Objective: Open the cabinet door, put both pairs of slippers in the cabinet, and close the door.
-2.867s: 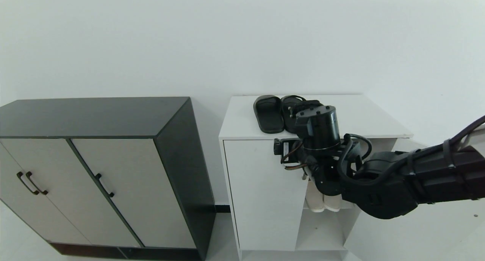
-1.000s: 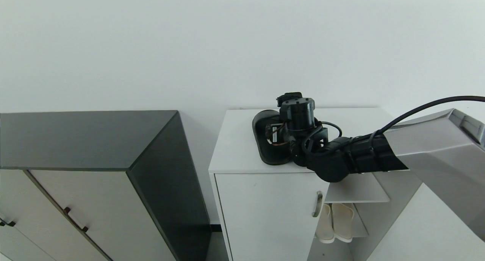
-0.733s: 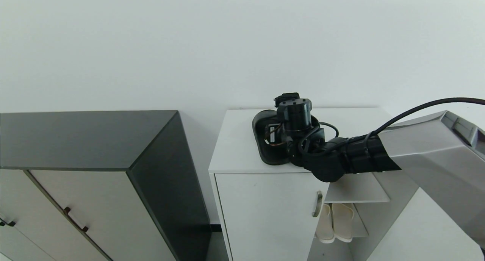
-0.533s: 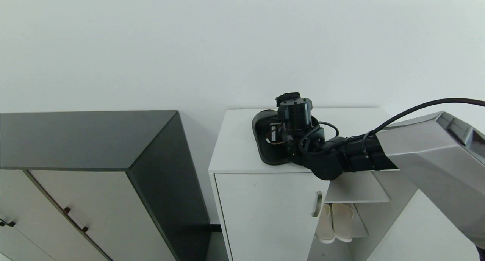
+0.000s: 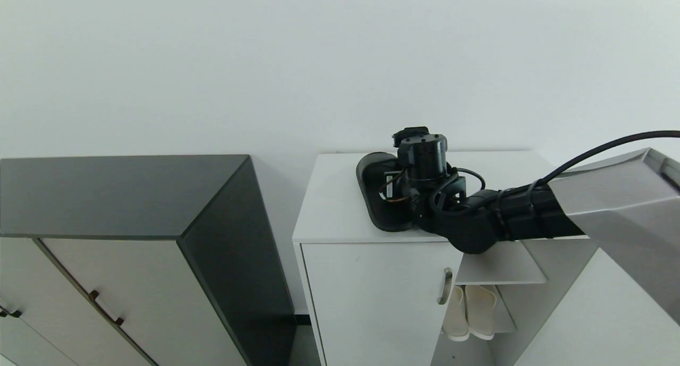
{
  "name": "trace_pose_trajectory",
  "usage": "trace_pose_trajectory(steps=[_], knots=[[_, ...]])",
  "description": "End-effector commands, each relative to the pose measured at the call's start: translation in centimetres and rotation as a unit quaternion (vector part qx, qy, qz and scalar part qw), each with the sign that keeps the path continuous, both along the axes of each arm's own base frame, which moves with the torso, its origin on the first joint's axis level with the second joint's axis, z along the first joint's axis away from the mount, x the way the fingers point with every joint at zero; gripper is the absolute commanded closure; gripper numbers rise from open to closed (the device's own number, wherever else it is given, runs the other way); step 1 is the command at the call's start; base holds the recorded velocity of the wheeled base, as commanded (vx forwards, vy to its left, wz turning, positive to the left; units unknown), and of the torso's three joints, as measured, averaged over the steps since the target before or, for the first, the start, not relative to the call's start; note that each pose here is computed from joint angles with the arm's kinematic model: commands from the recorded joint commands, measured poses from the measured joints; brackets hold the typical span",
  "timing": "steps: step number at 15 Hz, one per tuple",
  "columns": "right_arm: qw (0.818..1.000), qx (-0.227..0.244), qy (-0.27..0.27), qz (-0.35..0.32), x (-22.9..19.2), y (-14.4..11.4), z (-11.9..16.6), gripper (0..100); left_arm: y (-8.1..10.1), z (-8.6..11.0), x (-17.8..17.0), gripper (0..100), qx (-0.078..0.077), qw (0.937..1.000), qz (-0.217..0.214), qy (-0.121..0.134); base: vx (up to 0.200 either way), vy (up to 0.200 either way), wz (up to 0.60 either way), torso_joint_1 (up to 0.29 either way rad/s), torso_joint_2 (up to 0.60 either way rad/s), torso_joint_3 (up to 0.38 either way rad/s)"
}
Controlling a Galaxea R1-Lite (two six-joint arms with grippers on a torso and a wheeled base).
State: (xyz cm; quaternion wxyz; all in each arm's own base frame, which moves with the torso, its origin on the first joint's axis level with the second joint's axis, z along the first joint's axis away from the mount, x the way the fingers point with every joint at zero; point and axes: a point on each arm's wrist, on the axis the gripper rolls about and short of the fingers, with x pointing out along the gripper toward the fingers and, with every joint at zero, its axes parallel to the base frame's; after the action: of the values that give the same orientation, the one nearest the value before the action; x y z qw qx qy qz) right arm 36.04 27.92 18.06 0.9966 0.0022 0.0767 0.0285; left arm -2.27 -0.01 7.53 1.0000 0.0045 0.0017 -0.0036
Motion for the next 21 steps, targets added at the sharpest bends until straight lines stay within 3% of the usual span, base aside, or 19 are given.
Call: trace_pose_trajectory(steps=[1,7,16,21], knots=[[1.000,0.006,-0.001,0.022,-3.4,-1.4,2.2,100,0.0,0.0,0.0,100,0.000,1.0000,0.000,0.000,0.000,0.000,0.00,0.000,0.00,0.000],[0.993,0.009,0.021,0.112,-11.7,-4.7,2.3,100,0.0,0.0,0.0,100,0.000,1.0000,0.000,0.000,0.000,0.000,0.00,0.000,0.00,0.000],[0.991,-0.010,0.043,0.123,-12.5,-4.3,0.7,100,0.0,0.0,0.0,100,-0.001,1.0000,0.000,0.000,0.000,0.000,0.00,0.000,0.00,0.000],[0.991,-0.015,0.048,0.126,-12.8,-4.3,0.3,100,0.0,0.0,0.0,100,-0.001,1.0000,0.001,0.000,-0.200,0.000,0.00,0.006,0.00,0.003]])
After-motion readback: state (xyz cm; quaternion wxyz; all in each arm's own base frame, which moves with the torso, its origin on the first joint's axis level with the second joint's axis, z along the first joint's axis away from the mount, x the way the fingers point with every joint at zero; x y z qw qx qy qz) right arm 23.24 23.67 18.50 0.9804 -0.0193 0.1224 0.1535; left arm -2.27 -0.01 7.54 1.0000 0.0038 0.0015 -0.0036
